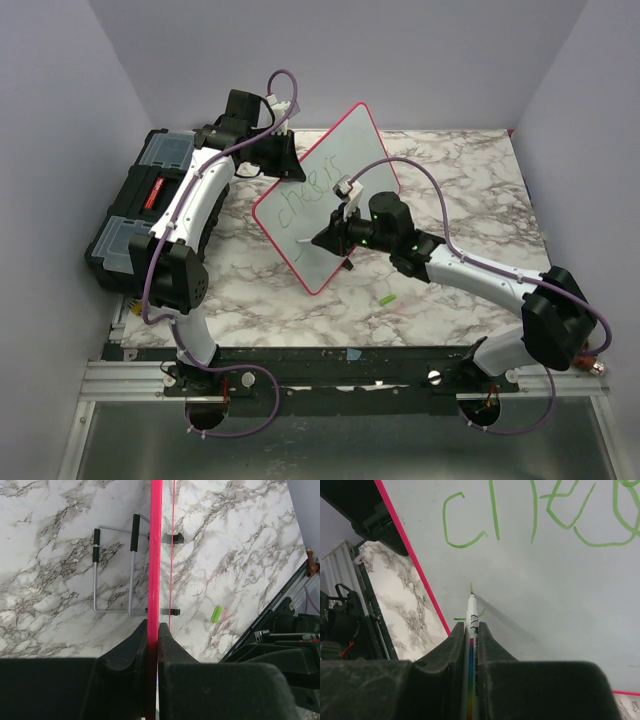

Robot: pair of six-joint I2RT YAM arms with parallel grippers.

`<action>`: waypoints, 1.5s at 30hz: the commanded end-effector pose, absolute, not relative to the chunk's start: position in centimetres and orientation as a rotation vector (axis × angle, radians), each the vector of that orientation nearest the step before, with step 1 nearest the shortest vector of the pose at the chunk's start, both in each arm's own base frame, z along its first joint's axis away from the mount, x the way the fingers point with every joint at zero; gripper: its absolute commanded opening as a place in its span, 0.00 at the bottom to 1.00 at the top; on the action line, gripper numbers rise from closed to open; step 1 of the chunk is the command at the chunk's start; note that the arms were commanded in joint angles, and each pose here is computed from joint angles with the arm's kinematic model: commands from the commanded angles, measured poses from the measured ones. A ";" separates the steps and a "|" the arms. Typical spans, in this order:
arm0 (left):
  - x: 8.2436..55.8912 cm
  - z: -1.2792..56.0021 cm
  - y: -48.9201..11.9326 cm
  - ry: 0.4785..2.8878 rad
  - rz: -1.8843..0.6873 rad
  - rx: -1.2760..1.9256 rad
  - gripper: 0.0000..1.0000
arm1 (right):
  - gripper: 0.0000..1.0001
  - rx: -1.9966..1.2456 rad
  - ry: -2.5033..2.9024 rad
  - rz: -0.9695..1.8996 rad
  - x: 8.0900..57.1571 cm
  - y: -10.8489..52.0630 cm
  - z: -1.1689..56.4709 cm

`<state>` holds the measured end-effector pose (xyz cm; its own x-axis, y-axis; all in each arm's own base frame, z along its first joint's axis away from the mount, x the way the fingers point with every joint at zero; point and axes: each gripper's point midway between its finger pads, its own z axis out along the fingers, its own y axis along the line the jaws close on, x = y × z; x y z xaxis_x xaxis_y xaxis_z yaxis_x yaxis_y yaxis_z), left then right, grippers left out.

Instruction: Write a sentence on the whiteboard

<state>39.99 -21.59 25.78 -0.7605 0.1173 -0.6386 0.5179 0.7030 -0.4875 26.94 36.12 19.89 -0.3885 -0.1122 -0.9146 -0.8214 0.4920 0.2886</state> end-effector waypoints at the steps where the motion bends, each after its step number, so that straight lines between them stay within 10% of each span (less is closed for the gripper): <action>1: 41.8 26.6 -20.3 2.276 -0.773 0.502 0.00 | 0.01 -0.809 1.901 0.963 26.0 35.4 17.2; 45: 42.2 26.2 -20.7 2.267 -0.825 0.529 0.00 | 0.01 -0.588 1.827 0.846 28.7 33.7 21.2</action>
